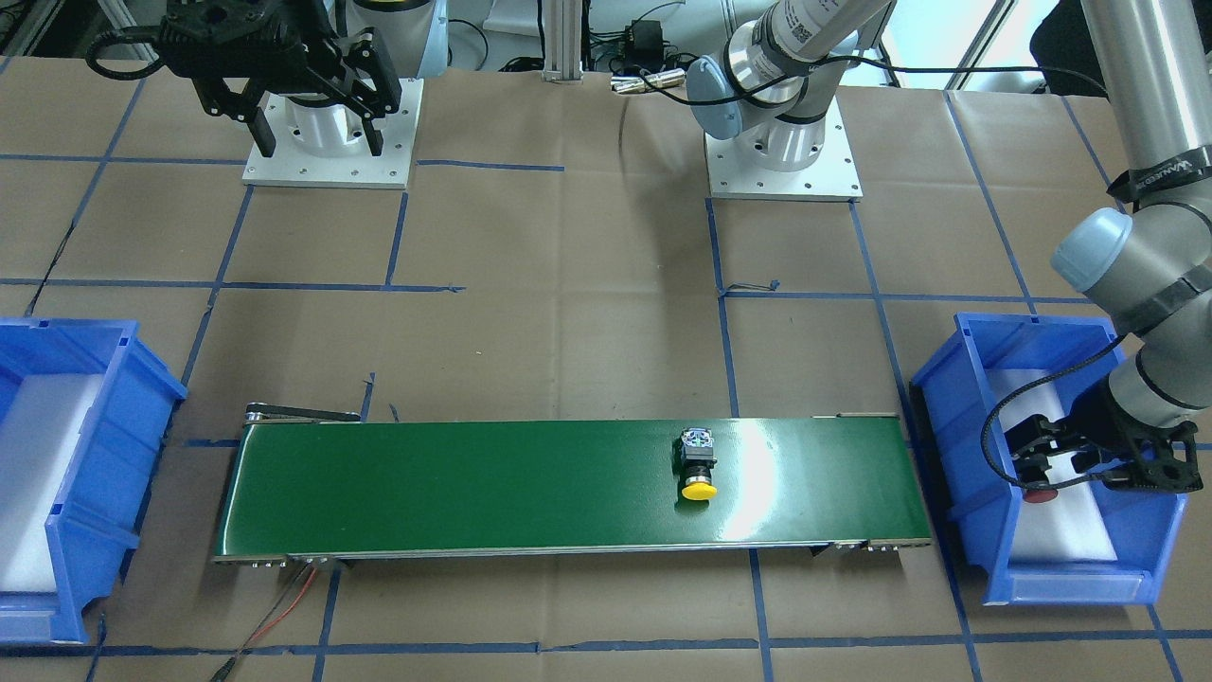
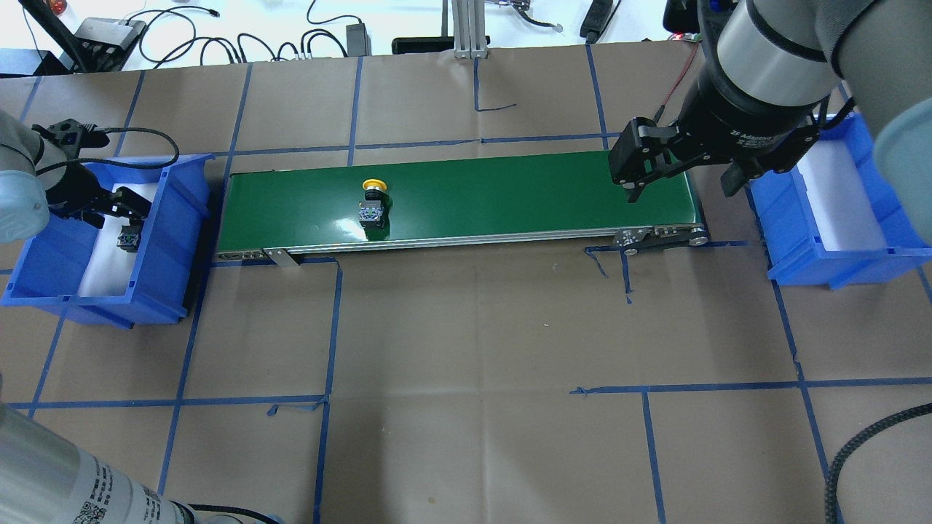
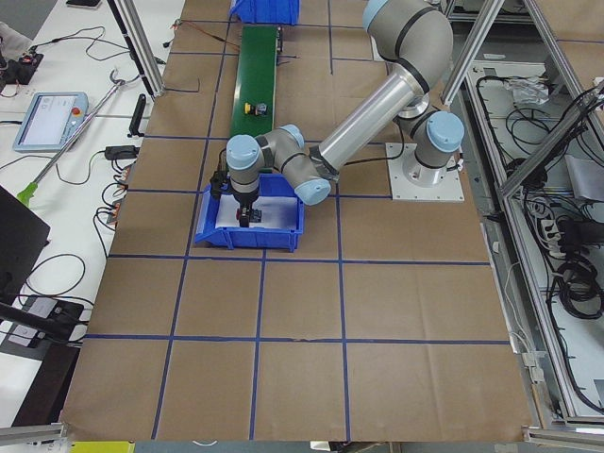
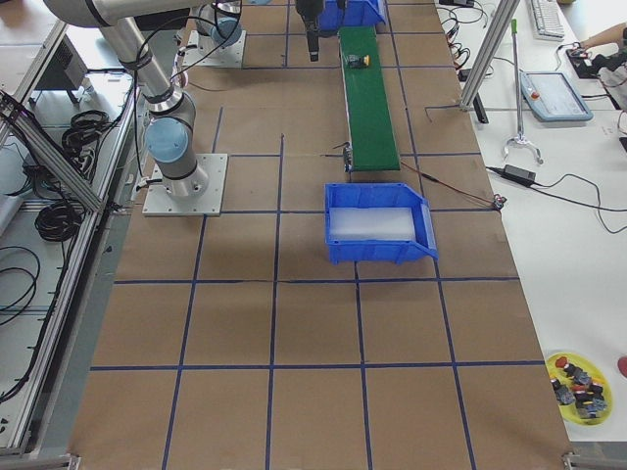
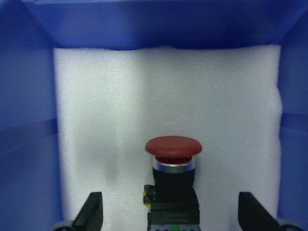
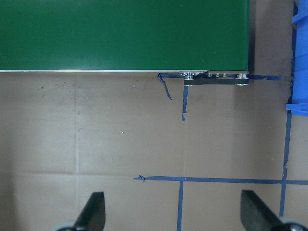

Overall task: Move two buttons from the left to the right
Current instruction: 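Move the left gripper back into the bin and grasp the red-capped button, then lift the red button and carry it onto the conveyor belt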

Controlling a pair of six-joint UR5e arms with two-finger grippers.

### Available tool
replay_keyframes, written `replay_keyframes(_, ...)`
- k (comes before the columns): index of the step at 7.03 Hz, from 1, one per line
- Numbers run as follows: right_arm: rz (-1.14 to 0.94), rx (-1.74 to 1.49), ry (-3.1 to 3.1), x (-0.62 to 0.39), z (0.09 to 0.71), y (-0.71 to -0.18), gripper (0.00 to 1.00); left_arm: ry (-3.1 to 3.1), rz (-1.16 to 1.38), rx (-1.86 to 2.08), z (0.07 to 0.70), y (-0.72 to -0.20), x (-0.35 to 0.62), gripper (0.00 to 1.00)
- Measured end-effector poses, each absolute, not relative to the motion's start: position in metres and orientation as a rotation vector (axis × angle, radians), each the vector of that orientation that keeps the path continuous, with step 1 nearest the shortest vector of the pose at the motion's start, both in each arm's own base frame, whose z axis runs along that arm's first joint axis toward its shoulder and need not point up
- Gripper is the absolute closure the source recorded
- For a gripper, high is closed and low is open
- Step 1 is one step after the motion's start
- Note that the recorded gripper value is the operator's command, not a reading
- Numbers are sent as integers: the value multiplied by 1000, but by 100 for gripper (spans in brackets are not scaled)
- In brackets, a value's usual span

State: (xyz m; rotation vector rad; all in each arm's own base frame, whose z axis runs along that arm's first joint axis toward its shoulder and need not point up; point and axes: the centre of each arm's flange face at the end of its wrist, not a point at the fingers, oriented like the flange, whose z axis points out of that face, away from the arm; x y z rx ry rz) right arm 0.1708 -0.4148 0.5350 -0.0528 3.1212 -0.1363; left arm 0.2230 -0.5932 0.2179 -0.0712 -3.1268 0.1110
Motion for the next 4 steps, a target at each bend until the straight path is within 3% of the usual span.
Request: replay_keyframes(4, -142, -54, 3120, 171, 535, -415, 0, -3123, 101, -49, 211, -592, 222, 81)
